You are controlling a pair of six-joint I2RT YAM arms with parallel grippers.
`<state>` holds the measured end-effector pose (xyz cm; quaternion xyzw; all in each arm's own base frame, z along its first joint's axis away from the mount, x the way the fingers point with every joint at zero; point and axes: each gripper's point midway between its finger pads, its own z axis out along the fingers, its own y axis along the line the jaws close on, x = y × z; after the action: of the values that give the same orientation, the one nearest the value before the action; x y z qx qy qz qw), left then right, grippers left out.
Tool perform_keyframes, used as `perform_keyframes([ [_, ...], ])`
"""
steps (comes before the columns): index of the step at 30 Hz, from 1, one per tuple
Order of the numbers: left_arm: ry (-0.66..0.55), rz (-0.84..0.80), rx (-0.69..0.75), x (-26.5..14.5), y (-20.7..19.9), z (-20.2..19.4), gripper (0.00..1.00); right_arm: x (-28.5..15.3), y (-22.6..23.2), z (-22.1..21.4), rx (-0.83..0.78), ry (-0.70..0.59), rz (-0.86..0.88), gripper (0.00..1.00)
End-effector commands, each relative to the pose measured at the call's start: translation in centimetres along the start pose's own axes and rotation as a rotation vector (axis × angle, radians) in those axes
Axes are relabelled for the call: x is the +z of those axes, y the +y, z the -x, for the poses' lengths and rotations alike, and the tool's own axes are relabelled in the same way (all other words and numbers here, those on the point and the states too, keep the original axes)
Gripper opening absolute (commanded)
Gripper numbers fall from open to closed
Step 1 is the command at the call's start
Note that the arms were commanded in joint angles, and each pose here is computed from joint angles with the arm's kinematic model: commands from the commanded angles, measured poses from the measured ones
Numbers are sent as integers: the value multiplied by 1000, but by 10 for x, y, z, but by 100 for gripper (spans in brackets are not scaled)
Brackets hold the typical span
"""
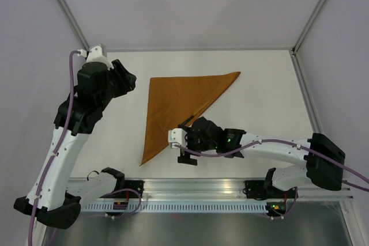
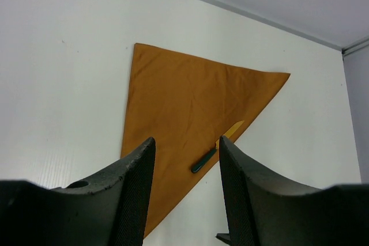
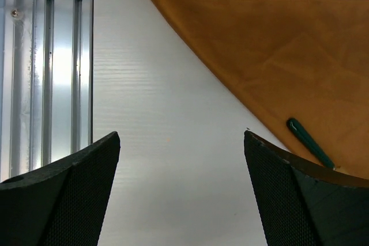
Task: Fold the napkin, place the utensils inside, and roll it up
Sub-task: Fold the napkin
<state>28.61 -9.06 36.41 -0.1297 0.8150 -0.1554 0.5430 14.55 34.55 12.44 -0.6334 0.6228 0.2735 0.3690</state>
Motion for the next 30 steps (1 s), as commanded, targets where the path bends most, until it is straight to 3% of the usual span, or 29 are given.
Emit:
perform_keyframes([
  [1,-3,28,-38,-8,3,5,54,25,-1,34,-161,-101,-55,93],
  [10,0,26,-42,-4,1,5,54,81,55,47,-329,-112,-44,89],
  [18,2,31,-27,-3,3,3,54,121,63,57,-340,-151,-81,81],
  [30,-2,35,8,4,4,3,55,161,78,64,-381,-184,-137,61],
])
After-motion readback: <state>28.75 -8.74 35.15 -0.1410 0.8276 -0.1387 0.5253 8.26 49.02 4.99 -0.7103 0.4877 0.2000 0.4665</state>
